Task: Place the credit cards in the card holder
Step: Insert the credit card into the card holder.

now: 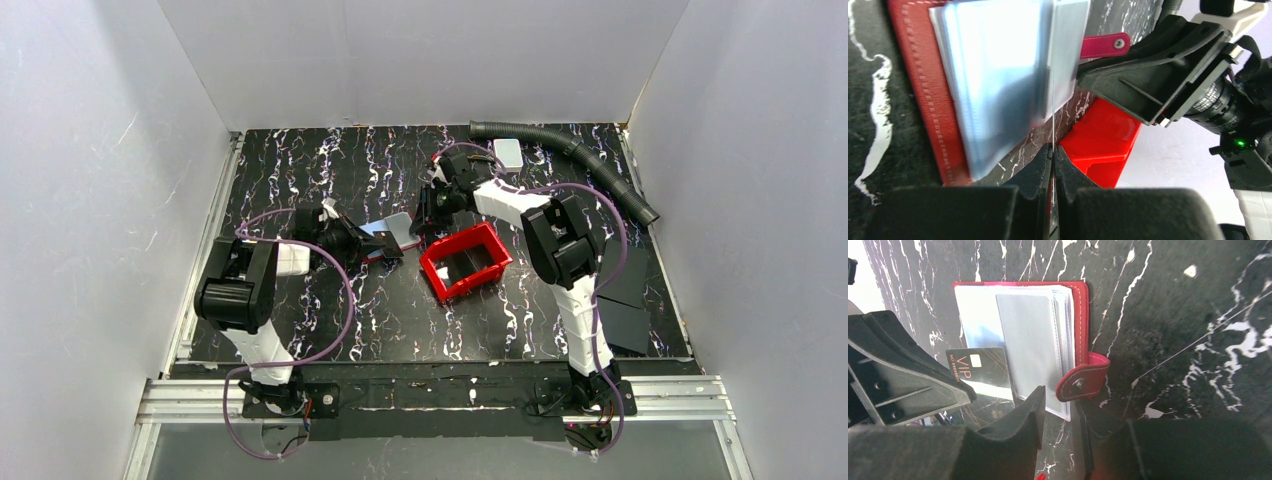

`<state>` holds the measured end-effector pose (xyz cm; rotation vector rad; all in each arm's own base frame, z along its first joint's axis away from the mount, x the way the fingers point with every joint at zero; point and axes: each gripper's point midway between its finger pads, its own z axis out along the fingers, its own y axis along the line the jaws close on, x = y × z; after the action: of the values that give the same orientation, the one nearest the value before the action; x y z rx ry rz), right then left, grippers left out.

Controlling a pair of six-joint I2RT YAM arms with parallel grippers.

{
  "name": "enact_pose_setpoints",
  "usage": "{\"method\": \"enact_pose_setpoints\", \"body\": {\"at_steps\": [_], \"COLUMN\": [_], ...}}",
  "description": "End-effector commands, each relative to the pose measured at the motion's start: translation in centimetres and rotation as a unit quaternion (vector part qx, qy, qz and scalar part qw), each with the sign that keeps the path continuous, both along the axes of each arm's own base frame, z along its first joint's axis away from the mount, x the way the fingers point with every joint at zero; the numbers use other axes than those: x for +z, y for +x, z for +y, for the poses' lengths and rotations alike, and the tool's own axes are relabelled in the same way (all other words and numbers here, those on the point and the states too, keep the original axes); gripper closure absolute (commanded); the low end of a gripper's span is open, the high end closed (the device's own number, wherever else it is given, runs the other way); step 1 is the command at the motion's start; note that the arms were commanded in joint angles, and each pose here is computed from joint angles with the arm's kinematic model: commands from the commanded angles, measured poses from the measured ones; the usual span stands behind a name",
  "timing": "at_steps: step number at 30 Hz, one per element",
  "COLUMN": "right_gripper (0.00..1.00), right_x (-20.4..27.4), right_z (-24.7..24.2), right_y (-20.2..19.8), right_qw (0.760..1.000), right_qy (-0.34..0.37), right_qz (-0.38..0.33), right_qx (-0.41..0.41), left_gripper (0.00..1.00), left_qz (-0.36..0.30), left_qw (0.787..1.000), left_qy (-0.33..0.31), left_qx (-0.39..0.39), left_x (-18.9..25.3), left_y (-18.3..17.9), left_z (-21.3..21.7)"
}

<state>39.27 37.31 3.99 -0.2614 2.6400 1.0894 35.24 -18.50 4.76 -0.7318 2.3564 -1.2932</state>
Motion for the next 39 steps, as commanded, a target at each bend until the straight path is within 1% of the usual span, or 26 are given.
{"method": "enact_pose_setpoints", "body": {"at_steps": [1,5,7,10,15,18,23,28,35,39], "right_gripper": [0.67,0.67,0.67,0.68,0.68,0.69,0.7,0.7,0.71,0.71], "right_x": [1.4,1.1,1.1,1.1,0.8,0.7,0.7,0.5,0.6,0.6], "right_z": [0.1,0.0,0.2,0.6,0.5,0.5,0.1,0.1,0.2,0.2], "right_y": [0.1,0.2,0.1,0.0,0.2,0.4,0.8,0.9,1.1,1.1], "right_qw": [1.0,1.0,1.0,1.0,0.999,0.999,0.999,0.999,0.999,0.999], "right_qy": [0.001,-0.003,0.001,0.009,0.003,0.01,0.011,0.013,0.014,0.014], "right_qz": [-0.012,-0.015,-0.017,-0.018,-0.023,-0.02,-0.024,-0.023,-0.024,-0.022], "right_qx": [-0.021,-0.009,-0.002,0.014,0.03,0.033,0.033,0.034,0.035,0.035], "left_gripper": [1.0,1.0,1.0,1.0,1.0,1.0,1.0,1.0,1.0,1.0], "left_qz": [-0.028,-0.059,-0.061,-0.059,-0.047,-0.051,-0.033,-0.021,-0.034,-0.028], "left_qw": [0.998,0.996,0.996,0.994,0.987,0.986,0.987,0.987,0.987,0.987], "left_qy": [-0.02,-0.004,-0.008,-0.016,0.048,0.021,-0.001,-0.01,-0.017,-0.024], "left_qx": [-0.062,-0.063,-0.066,-0.094,-0.148,-0.156,-0.158,-0.161,-0.157,-0.159], "left_x": [2.4,3.3,3.3,3.3,2.8,3.1,2.1,1.4,1.5,1.3], "left_y": [-0.6,-0.3,-0.2,-0.3,-0.6,0.2,0.7,0.7,0.9,0.8], "left_z": [-0.6,0.0,0.5,1.1,3.1,2.7,2.3,1.9,1.5,1.1]}}
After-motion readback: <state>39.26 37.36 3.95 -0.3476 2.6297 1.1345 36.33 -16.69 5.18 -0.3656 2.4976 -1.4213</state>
